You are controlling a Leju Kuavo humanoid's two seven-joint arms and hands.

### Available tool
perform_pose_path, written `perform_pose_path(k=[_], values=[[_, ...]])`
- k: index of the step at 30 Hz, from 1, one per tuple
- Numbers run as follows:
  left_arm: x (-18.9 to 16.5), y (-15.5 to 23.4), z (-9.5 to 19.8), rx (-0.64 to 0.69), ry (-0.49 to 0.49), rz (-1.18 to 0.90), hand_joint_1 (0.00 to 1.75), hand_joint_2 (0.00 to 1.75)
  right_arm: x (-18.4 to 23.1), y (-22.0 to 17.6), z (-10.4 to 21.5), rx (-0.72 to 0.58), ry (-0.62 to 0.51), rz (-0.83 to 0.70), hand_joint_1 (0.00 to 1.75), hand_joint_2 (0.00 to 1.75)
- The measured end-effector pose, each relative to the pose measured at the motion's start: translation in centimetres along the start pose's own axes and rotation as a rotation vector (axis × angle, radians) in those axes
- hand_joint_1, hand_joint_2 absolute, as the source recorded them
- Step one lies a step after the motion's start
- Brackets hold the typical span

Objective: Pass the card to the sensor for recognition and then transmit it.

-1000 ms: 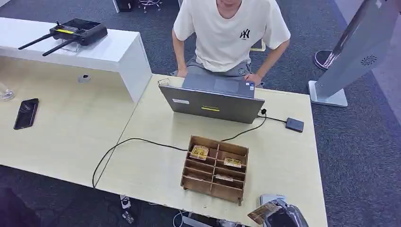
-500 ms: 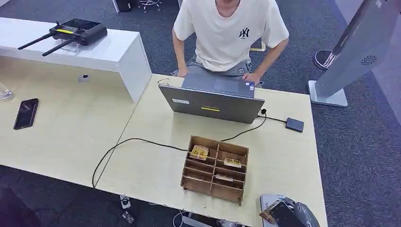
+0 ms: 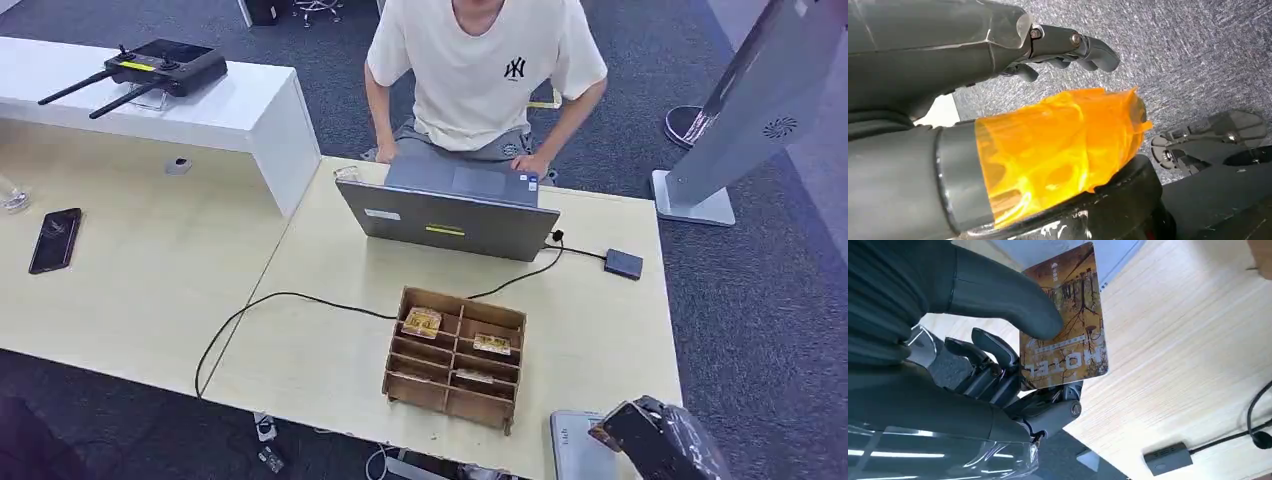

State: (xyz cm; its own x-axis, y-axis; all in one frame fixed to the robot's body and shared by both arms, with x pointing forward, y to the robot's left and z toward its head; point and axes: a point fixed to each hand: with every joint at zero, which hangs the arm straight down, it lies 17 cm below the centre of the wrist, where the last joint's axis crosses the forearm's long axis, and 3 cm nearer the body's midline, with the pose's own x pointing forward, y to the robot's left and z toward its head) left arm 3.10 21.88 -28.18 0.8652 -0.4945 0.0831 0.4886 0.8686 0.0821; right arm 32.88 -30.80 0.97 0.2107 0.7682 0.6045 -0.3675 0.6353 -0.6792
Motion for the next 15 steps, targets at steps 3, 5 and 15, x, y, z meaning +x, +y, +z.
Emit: perform_pose_path(k=[3, 5, 15], values=[[-0.1, 0.1, 0.0, -0.001, 0.001, -0.004, 0.00, 0.00, -0.2, 0.3, -0.1, 0.014, 0.008, 0.011, 1.75, 1.75], [-0.1, 0.1, 0.0, -0.001, 0.002, -0.006, 0.00, 0.00, -0.4, 0.7, -0.1, 0.021, 0.017, 0.015, 1.75, 1.75], [-0.2, 0.1, 0.0, -0.003, 0.011, -0.016, 0.00, 0.00, -0.8, 2.3, -0.4, 0.063, 0.040, 0.037, 1.75, 1.75]])
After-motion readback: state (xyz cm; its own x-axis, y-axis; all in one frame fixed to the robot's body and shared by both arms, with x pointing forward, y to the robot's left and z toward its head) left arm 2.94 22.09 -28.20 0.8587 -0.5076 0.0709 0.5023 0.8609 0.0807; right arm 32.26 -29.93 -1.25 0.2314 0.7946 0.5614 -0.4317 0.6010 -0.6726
